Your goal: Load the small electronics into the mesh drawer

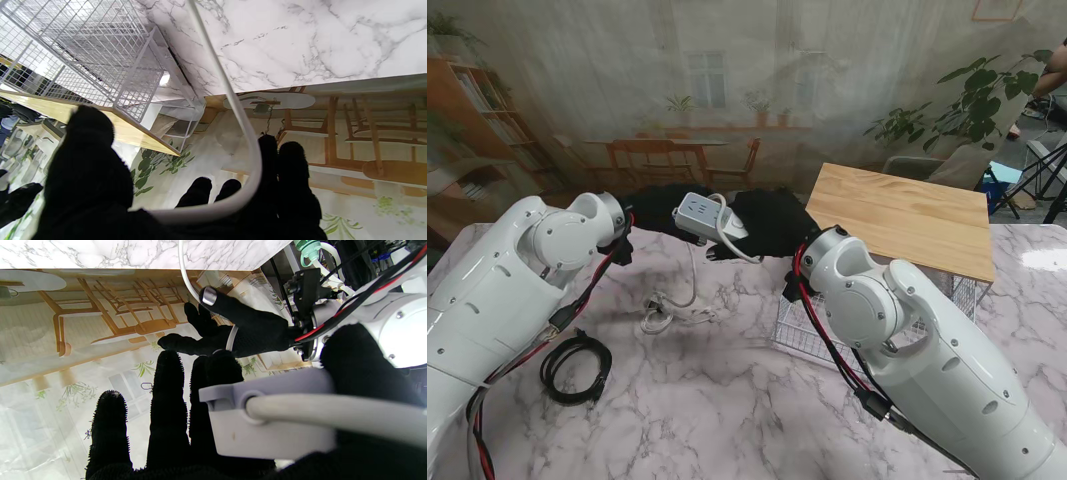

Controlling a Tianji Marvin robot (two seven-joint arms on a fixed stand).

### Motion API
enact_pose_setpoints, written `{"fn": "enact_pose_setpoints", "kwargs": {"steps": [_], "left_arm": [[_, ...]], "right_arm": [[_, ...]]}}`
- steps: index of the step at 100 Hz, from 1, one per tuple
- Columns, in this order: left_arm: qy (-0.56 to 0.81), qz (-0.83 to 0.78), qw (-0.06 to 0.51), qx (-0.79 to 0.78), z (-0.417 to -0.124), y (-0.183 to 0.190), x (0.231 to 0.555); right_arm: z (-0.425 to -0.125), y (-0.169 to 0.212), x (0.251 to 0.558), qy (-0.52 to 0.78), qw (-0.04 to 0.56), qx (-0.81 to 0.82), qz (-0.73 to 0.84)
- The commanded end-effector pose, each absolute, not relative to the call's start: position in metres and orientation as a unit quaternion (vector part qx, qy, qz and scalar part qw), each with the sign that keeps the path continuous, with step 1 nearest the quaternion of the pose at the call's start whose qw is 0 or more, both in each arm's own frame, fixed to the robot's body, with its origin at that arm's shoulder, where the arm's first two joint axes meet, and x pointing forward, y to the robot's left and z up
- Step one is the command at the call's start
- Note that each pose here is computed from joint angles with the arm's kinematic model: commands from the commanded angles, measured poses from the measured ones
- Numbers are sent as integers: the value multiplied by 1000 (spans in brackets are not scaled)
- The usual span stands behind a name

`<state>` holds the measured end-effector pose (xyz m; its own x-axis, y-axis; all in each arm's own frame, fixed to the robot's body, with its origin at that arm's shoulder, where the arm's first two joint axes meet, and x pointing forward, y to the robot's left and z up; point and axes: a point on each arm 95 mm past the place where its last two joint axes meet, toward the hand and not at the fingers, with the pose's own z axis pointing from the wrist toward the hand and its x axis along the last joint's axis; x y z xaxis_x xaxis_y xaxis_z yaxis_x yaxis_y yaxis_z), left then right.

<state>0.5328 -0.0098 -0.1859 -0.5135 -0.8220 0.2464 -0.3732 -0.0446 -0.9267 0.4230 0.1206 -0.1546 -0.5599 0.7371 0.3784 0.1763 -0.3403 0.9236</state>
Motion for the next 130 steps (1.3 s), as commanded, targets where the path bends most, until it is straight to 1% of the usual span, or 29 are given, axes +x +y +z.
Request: {"fn": "enact_pose_setpoints", "kwargs": {"steps": [1, 15, 28, 78, 91, 118, 130], "left_arm": [[666, -549, 197, -465, -193, 0, 534], [669, -540, 205, -468, -200, 8, 537], [650, -553, 202, -480, -207, 8, 538], [656, -575, 186, -452, -219, -24, 534], [655, -594, 187, -428, -210, -31, 530], [653, -627, 208, -372, -172, -34, 523], [655, -626, 207, -370, -165, -32, 521]], "right_arm": [[-152, 122, 424, 536, 201, 424, 702], [-152, 123, 425, 536, 201, 425, 701], [-152, 124, 425, 538, 200, 425, 700], [-146, 121, 431, 523, 213, 437, 700], [-139, 119, 438, 511, 216, 447, 702], [-126, 119, 445, 493, 216, 458, 707], [-125, 119, 446, 485, 216, 460, 712]]}}
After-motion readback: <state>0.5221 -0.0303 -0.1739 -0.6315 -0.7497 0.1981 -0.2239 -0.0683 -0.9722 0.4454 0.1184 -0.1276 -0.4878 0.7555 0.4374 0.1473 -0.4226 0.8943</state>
